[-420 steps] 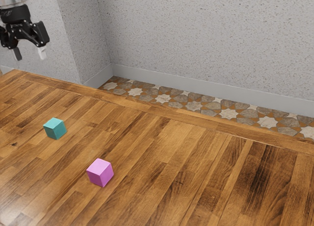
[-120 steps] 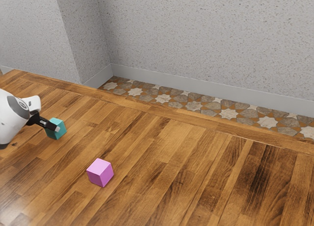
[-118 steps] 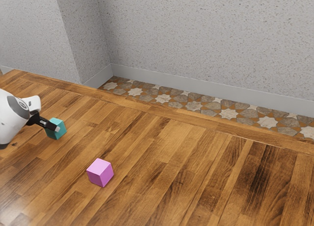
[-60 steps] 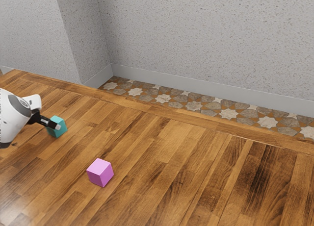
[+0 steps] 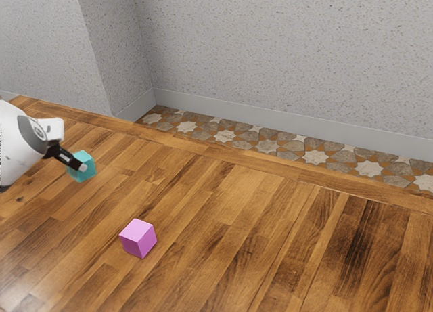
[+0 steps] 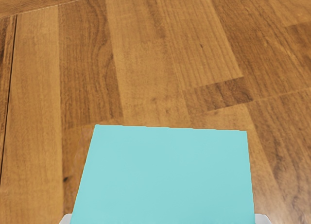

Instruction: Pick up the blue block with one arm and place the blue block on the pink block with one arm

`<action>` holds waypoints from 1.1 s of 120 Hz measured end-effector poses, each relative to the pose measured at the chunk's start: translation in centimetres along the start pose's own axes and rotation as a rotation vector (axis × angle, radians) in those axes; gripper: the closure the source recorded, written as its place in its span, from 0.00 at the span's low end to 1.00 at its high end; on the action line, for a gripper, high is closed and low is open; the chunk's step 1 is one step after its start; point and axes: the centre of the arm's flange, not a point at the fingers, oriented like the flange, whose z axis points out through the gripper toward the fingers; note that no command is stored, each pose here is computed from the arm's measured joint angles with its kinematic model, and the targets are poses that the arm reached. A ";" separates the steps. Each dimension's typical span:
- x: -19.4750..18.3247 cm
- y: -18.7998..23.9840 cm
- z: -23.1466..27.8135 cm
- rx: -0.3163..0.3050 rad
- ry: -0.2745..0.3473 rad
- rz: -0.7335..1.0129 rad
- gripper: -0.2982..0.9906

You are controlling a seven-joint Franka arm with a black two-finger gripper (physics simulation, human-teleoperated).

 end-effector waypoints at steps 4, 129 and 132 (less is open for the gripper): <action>0.6 1.8 -0.7 -0.015 0.003 0.019 0.55; -1.7 26.9 -7.2 -0.133 0.095 -0.222 0.51; -1.7 27.0 -7.2 -0.133 0.096 -0.227 0.51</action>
